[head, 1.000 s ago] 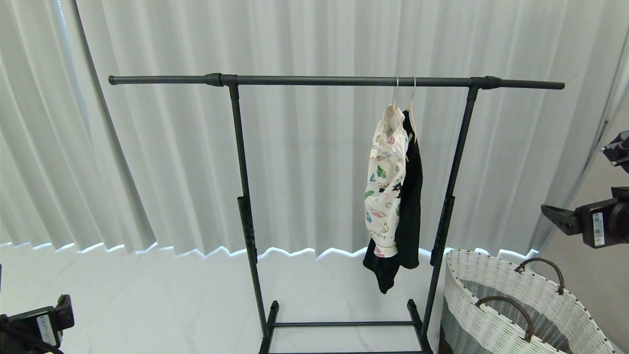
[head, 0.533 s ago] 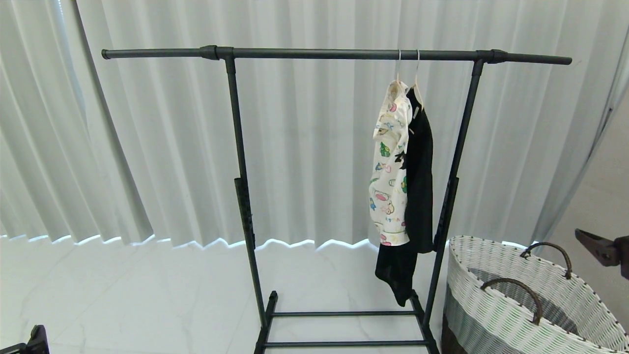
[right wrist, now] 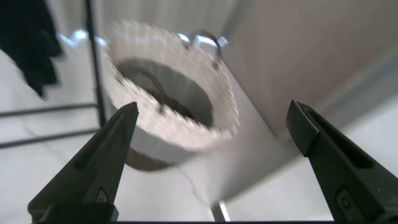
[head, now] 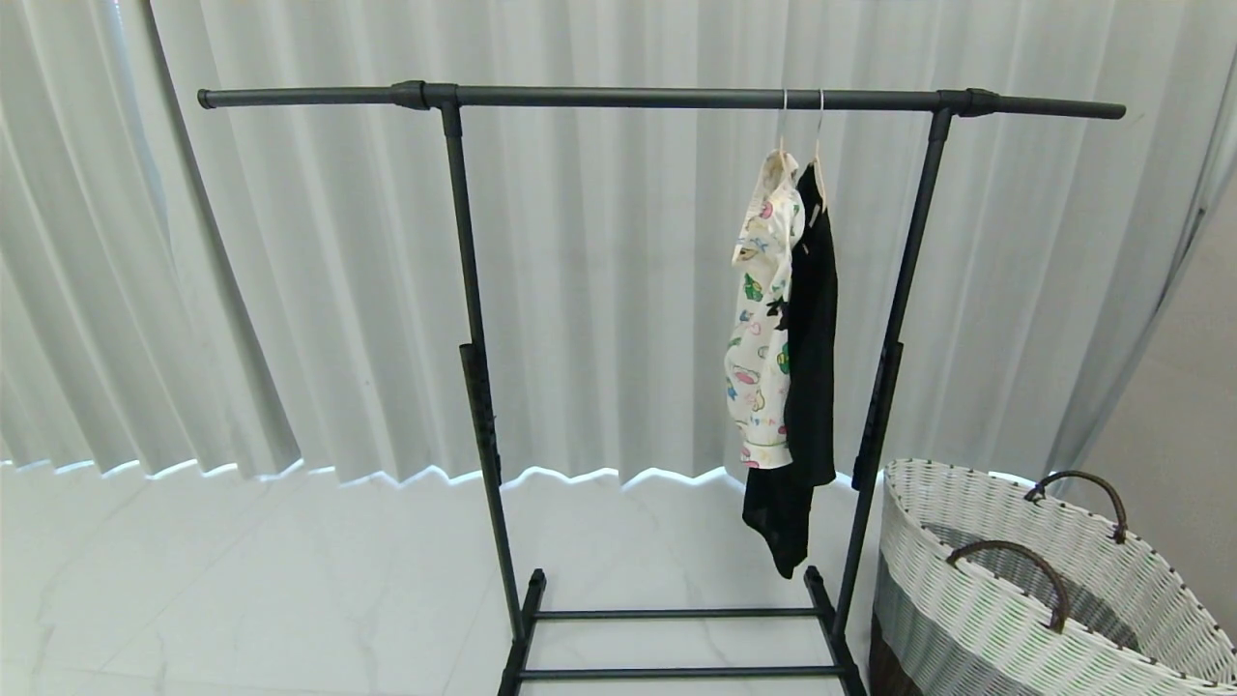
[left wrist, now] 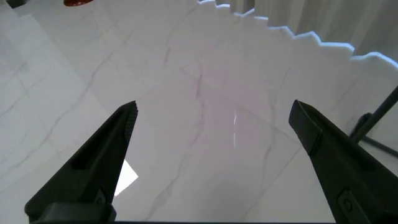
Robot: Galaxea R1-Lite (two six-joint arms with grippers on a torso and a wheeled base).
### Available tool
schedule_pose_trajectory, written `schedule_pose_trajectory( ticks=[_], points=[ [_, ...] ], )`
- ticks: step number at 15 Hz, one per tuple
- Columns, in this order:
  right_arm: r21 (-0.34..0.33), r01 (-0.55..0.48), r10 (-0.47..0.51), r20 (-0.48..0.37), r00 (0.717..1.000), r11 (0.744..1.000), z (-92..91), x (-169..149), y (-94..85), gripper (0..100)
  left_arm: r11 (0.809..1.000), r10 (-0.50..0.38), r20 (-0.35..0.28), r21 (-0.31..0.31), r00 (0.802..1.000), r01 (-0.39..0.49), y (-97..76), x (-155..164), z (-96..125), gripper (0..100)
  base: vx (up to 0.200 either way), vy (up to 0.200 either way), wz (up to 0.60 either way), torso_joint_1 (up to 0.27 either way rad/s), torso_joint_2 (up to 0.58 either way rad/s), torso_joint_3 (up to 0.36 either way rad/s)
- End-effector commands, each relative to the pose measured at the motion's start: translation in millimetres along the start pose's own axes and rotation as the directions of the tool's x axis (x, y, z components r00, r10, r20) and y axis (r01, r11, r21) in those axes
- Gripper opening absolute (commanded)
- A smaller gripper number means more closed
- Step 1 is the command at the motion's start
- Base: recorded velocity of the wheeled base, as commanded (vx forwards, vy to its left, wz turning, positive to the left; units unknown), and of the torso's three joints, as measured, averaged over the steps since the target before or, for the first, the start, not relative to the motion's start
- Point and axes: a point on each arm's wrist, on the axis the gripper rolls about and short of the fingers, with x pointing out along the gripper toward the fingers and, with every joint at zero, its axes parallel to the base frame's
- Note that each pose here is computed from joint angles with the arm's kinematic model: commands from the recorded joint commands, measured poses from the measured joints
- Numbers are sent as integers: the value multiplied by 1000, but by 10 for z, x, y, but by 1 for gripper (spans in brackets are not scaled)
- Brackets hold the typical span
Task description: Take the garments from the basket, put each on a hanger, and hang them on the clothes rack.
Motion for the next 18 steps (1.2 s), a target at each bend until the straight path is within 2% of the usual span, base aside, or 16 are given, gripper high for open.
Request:
schedule_pose_trajectory(
  ticks=[1, 3, 4, 5, 6, 9, 10, 11, 12, 13, 14, 15, 16, 18],
  points=[
    [52, 71, -72, 37, 997, 996, -429, -188, -42, 100, 998, 36, 162, -61, 986, -26, 155, -223, -216, 100, 0, 0, 0, 0, 0, 0],
    [80, 45, -53, 102, 993, 996, -601, -270, -38, 100, 997, 9, 280, -81, 960, 15, 198, -300, -274, 100, 0, 0, 0, 0, 0, 0],
    [92, 30, -42, 130, 991, 995, -695, -295, -28, 100, 997, 9, 275, -81, 961, 14, 196, -296, -269, 100, 0, 0, 0, 0, 0, 0],
    [125, 23, -48, 205, 977, 992, -784, -382, -45, 100, 997, 9, 274, -77, 962, 13, 195, -294, -272, 100, 0, 0, 0, 0, 0, 0],
    [150, -8, -25, 221, 975, 989, -836, -404, -45, 100, 997, 7, 274, -75, 962, 14, 194, -294, -272, 100, 0, 0, 0, 0, 0, 0],
    [235, -37, -44, 332, 942, 971, -896, -486, -73, 100, 994, 6, 275, -107, 962, 25, 194, -295, -272, 100, 0, 0, 0, 0, 0, 0],
    [258, -53, -45, 360, 932, 965, -906, -502, -83, 100, 995, -17, 280, -93, 960, 45, 189, -295, -271, 100, 0, 0, 0, 0, 0, 0],
    [291, -63, -48, 359, 932, 955, -904, -502, -84, 100, 989, -112, 298, -63, 948, 137, 166, -296, -270, 100, 0, 0, 0, 0, 0, 0],
    [313, -72, -48, 359, 932, 947, -904, -502, -84, 100, 961, -252, 321, -31, 913, 276, 133, -302, -268, 100, 0, 0, 0, 0, 0, 0],
    [320, -76, -47, 359, 932, 944, -904, -502, -84, 100, 909, -386, 337, -19, 859, 416, 101, -312, -268, 100, 0, 0, 0, 0, 0, 0],
    [319, -82, -40, 360, 932, 944, -905, -502, -82, 100, 879, -442, 341, -19, 830, 476, 88, -318, -266, 100, 0, 0, 0, 0, 0, 0],
    [317, -88, -34, 362, 932, 944, -904, -502, -81, 100, 864, -460, 342, -37, 819, 501, 84, -320, -266, 100, 0, 0, 0, 0, 0, 0],
    [311, -97, -23, 362, 932, 946, -906, -501, -77, 100, 829, -511, 338, -50, 790, 558, 70, -323, -275, 100, 0, 0, 0, 0, 0, 0],
    [282, -138, 23, 376, 926, 950, -903, -502, -67, 100, 837, -509, 337, -21, 792, 547, 70, -323, -276, 100, 0, 0, 0, 0, 0, 0]
  ],
)
